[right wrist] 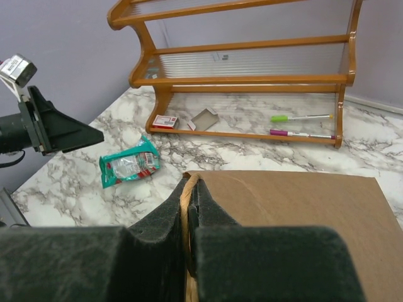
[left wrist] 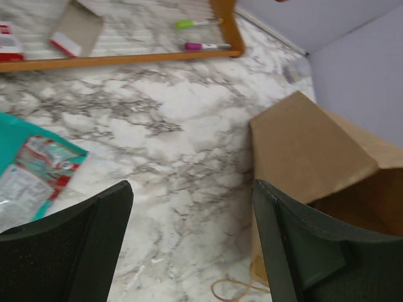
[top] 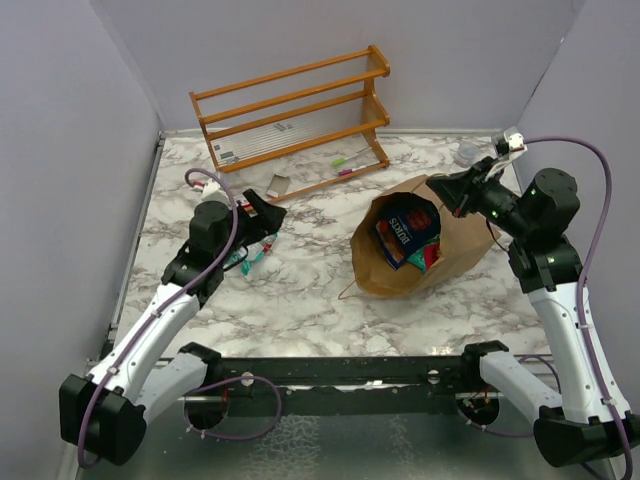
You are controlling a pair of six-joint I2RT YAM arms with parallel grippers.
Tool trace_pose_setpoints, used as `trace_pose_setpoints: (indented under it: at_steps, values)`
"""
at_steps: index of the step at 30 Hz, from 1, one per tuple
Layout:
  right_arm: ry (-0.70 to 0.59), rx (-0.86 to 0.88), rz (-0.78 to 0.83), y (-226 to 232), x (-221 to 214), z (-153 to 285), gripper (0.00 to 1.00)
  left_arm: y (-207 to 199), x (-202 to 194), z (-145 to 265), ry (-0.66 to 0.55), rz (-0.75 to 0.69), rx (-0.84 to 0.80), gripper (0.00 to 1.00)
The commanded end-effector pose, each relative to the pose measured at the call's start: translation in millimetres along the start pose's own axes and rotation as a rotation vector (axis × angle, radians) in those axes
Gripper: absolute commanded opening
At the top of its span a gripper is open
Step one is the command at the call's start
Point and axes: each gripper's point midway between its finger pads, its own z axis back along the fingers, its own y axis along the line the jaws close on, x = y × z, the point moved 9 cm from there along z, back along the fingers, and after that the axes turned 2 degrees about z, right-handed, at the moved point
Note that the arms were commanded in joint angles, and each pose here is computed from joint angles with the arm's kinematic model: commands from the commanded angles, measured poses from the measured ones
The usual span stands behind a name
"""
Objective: Take the snacks out of the paper bag
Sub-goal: Take out the snack from the paper bag.
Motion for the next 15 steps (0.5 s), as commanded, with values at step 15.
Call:
trace_pose_setpoints:
  at_steps: [15]
  values:
    - [-0.043, 0.006, 0.015, 2.2, 7.7, 0.1, 0.02, -136.7, -141.1, 19.4, 0.103, -0.213, -0.317, 0.79]
